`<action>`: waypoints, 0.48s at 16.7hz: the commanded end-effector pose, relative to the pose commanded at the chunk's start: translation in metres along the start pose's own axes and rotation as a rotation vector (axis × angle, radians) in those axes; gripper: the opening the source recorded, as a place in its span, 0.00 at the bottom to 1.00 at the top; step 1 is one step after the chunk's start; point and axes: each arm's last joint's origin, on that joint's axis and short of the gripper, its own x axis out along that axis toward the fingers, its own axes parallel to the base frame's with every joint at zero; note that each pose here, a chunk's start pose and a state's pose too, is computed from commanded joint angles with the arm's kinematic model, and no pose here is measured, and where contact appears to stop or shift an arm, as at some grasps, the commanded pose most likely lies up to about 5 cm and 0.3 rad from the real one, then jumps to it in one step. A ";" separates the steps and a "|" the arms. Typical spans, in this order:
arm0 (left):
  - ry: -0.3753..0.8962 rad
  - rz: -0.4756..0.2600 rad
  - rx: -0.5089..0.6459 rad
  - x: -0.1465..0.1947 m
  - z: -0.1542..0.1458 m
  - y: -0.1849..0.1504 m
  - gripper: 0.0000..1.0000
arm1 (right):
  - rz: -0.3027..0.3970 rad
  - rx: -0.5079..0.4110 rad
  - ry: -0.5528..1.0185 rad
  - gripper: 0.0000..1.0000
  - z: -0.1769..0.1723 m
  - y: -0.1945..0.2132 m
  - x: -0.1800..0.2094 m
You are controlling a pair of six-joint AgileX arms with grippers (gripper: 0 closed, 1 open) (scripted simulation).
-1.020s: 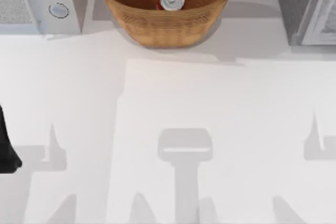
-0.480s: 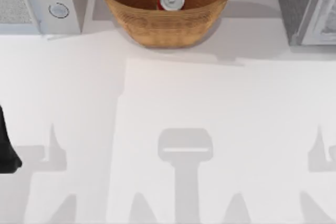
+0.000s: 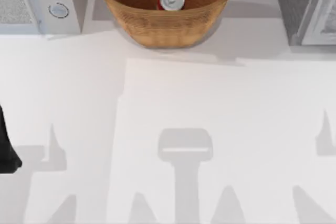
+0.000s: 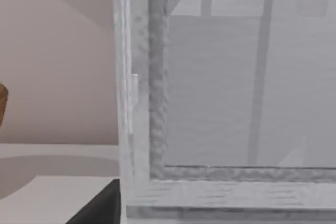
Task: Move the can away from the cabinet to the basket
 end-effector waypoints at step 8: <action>0.000 0.000 0.000 0.000 0.000 0.000 1.00 | -0.002 -0.002 0.041 1.00 0.003 -0.092 0.043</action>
